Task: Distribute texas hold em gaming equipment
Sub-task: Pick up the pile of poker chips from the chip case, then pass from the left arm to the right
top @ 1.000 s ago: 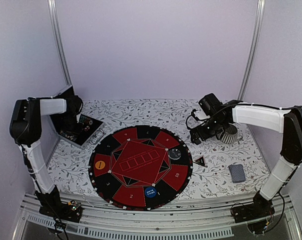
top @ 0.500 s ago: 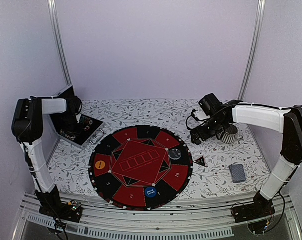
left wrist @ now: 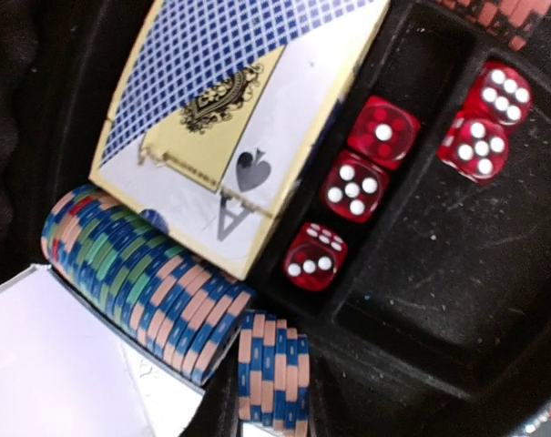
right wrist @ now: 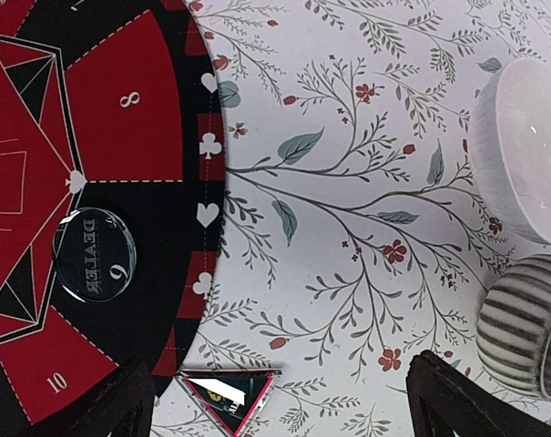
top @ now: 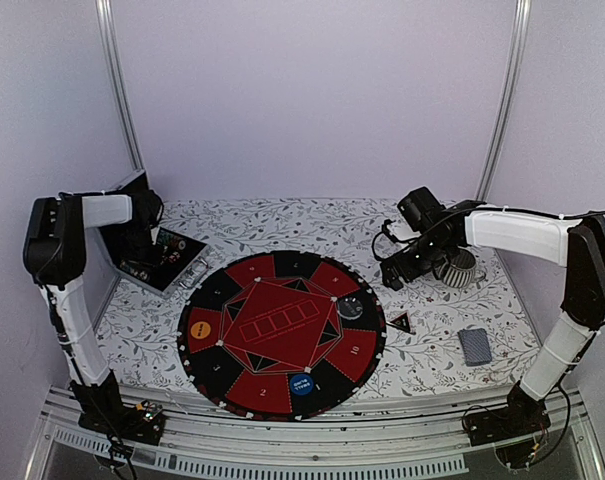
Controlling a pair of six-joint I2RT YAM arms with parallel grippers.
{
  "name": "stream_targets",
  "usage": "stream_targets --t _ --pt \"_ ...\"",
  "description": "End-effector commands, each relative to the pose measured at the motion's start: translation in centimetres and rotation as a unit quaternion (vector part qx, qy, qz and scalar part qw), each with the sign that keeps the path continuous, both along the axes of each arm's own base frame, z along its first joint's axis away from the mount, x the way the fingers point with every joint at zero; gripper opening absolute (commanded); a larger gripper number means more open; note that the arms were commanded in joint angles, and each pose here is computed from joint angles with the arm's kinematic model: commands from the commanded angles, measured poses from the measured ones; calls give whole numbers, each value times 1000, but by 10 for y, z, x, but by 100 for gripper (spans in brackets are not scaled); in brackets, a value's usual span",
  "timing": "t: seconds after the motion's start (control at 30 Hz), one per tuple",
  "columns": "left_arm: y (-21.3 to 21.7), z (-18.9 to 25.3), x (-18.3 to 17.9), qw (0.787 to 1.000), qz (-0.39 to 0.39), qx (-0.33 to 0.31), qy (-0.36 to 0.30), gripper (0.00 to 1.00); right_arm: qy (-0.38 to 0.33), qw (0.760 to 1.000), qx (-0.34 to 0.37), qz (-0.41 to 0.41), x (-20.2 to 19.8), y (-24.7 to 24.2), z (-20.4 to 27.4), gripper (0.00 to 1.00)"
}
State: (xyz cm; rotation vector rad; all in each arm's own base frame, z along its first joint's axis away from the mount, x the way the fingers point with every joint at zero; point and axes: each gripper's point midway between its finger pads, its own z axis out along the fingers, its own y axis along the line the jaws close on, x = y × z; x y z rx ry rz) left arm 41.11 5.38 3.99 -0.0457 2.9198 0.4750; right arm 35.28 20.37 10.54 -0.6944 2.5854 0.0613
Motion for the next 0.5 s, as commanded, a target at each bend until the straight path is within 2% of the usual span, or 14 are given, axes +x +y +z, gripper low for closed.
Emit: stream_targets --t 0.0,0.13,0.27,0.37,0.47 --pt "-1 48 10 998 4 -10 -59 0 -5 1000 13 8 0 5 8 99" --pt "-7 83 16 993 3 -28 -111 0 -9 998 48 27 -2 17 23 99" --pt "-51 135 22 978 -36 -98 -182 0 -39 991 117 61 -6 37 61 99" --pt "-107 187 22 950 -96 -170 -245 0 -94 978 164 87 -4 50 101 99" --pt "-174 235 9 904 -158 -270 -292 0 -156 960 198 121 -8 75 141 99"
